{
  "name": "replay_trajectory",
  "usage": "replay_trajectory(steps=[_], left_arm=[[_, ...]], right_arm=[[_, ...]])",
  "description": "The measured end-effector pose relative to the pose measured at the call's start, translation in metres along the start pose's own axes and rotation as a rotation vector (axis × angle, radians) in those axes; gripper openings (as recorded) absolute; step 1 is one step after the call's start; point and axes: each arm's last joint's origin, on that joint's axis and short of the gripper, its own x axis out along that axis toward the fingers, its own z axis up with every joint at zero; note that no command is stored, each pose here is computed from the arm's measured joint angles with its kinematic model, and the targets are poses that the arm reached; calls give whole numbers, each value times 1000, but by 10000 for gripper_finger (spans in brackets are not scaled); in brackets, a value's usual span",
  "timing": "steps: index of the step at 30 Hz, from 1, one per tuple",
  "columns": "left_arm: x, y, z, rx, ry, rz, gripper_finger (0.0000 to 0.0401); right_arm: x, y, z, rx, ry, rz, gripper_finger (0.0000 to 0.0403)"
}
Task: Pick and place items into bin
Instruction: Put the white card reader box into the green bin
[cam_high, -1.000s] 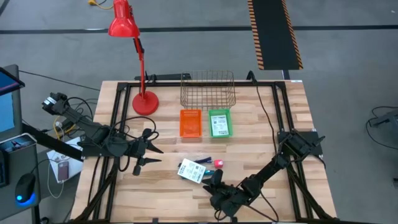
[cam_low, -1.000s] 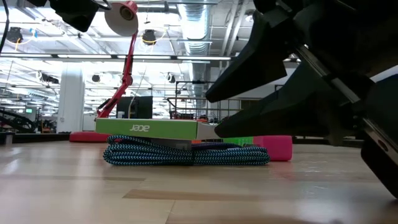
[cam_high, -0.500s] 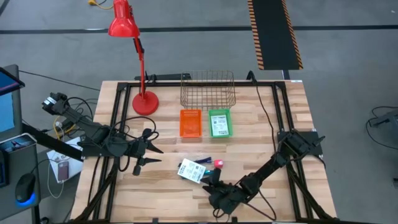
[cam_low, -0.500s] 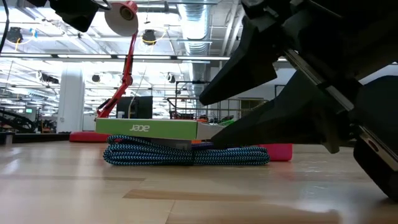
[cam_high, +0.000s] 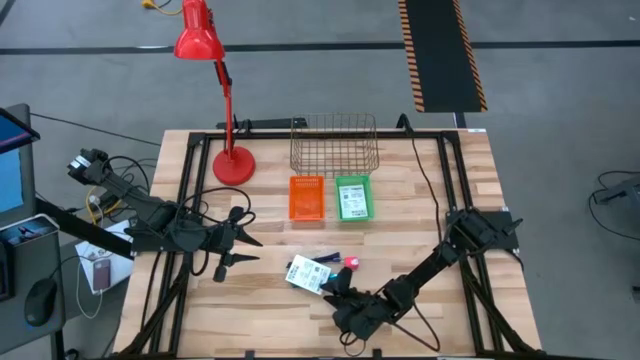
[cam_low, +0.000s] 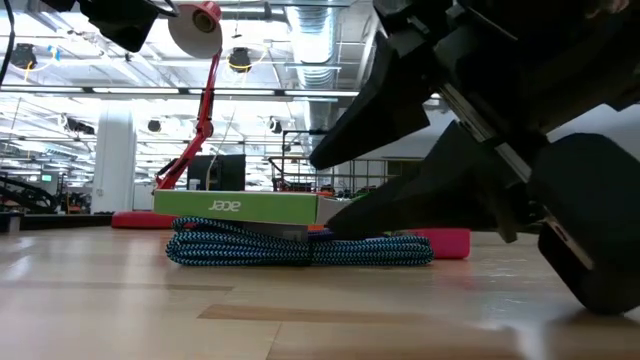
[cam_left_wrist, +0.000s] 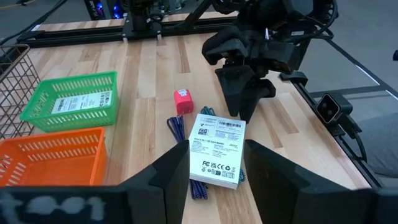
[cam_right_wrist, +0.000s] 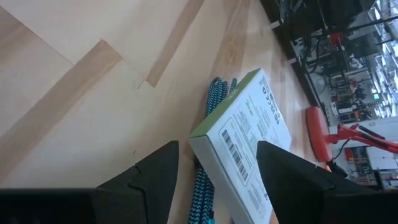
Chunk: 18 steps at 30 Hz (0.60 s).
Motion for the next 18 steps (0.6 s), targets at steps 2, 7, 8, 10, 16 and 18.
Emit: replay_trajectory(steps=[2,7,8,10,16,18], left_arm=[[0,0,0,0,0,0,141],[0,0,0,0,0,0,142],[0,0,0,0,-1,0,141],[0,0,0,0,0,0,142],[0,0,0,0,0,0,142],[0,0,0,0,0,0,142]], right_arm=[[1,-1,-1,-2,1,7,210],[5,-4,-3,-4,7,12,210],[5,-4,-3,-4,8,12,210],[6,-5,-4,-3,12,12,210],[9,-7,-6,-4,14,31,209],[10,-8,-6,-2,16,32,209]])
